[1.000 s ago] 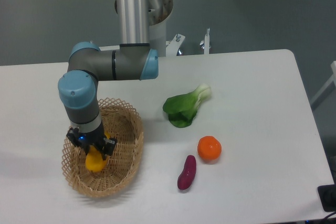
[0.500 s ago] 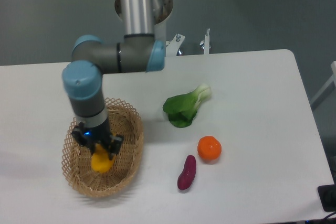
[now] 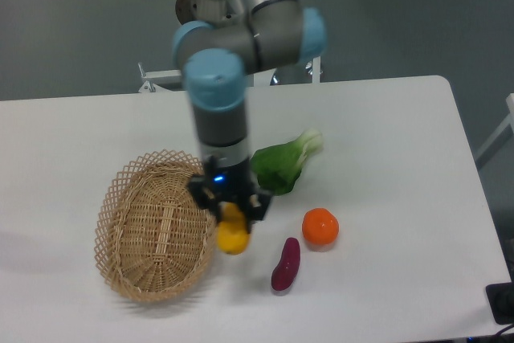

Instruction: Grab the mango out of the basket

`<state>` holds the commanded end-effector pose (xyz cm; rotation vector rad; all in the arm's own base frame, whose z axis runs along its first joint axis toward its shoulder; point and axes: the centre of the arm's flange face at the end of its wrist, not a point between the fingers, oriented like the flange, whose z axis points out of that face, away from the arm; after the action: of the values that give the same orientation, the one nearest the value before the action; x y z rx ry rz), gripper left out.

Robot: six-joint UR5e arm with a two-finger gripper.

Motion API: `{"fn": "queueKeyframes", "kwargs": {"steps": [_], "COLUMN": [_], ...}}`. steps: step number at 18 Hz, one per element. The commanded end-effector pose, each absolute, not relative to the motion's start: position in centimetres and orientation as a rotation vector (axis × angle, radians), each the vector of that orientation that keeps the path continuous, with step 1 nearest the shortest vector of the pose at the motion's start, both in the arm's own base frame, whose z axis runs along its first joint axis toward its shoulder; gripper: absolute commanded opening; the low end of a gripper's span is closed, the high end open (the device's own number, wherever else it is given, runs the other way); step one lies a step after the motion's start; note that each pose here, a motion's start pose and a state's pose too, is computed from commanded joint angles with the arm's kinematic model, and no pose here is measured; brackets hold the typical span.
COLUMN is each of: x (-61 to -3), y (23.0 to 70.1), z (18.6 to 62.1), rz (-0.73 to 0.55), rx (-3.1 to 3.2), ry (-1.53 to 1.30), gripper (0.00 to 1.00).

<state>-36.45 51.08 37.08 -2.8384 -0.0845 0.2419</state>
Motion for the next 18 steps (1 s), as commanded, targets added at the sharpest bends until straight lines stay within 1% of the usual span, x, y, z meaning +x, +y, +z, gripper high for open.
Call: {"fn": "queueKeyframes", "kwargs": {"steps": [5,9,12,18], "x": [-42.2,-44.8,-45.8,-45.7], "y": [46.7,44.3,43.2,42.9], "z": [37.6,37.5,37.5,36.8], "rz": [0.243,0.267,0.278,0.259], "rx": [-2.840,-2.841,-2.845,-2.852], "ry": [-0.001,0.086,0.109,0.114], "gripper": [0.48,0.48,0.48,0.48]}}
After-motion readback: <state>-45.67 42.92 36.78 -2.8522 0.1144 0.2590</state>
